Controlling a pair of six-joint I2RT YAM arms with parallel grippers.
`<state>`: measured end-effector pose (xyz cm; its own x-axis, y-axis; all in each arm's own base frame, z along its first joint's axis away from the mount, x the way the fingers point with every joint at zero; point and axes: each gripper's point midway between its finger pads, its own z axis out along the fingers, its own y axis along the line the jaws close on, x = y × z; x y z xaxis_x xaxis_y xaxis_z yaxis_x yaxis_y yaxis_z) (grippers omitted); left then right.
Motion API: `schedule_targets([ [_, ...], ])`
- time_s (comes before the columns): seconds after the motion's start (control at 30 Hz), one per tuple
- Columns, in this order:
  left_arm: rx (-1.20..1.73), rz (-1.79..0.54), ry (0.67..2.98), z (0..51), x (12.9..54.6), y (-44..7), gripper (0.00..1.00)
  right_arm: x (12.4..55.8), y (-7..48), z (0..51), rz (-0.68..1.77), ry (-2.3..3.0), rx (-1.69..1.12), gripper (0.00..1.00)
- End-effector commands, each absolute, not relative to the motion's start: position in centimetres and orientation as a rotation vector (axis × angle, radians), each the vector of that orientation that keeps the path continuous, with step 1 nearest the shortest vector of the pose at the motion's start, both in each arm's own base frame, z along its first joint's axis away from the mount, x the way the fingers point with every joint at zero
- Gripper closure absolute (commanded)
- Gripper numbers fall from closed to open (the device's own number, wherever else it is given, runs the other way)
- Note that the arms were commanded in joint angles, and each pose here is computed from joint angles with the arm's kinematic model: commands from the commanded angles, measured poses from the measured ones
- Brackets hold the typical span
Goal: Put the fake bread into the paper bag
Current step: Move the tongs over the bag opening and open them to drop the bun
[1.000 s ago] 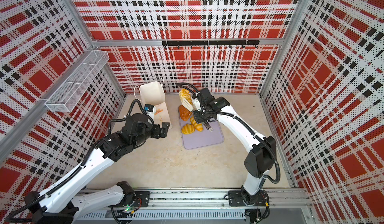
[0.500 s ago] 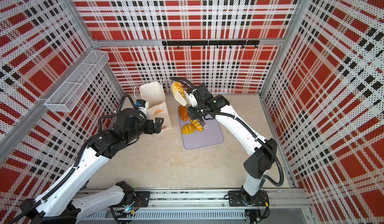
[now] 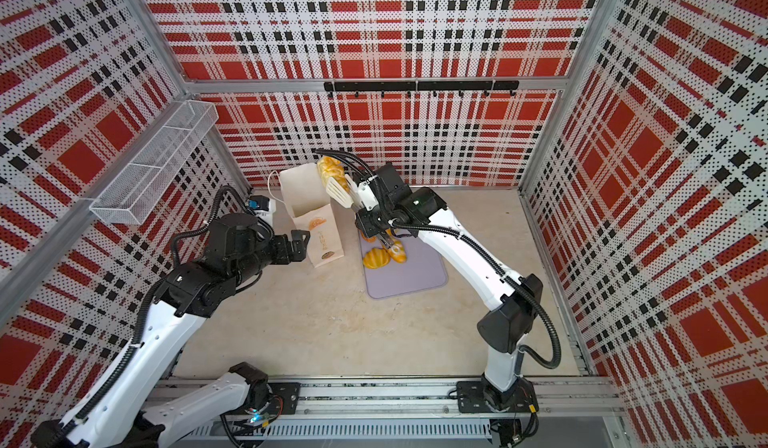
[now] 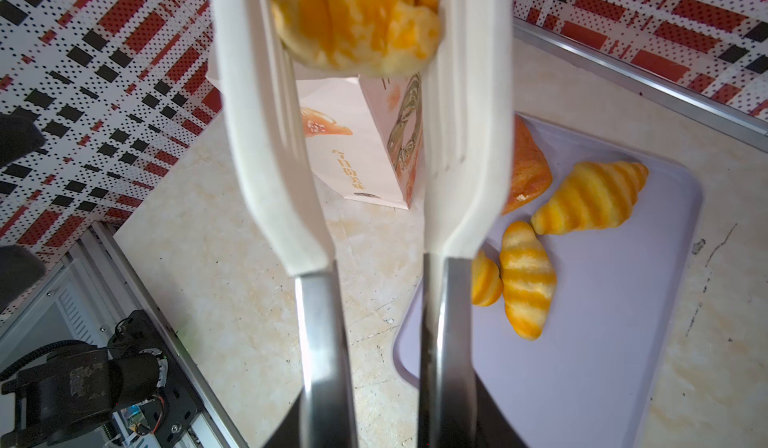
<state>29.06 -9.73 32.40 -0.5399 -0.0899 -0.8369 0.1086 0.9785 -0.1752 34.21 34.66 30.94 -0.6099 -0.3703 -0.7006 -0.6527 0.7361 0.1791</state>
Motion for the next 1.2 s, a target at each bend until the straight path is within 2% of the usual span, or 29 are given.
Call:
schedule_targets([
  [0.0, -0.022, -0.260, 2.107, 33.4, 28.6, -8.8, 0.01, 34.4, 37.0, 33.8, 0.611, 2.151, -0.798, 0.61],
  [0.53, -0.140, -0.262, 2.150, 30.7, 28.5, -6.0, 0.01, 34.5, 40.6, 32.7, 0.603, 2.142, -0.875, 0.61],
  [1.17, -0.147, -0.333, 2.206, 28.2, 29.0, -7.0, 0.01, 36.5, 40.7, 30.7, 0.493, 2.173, -0.873, 0.57],
])
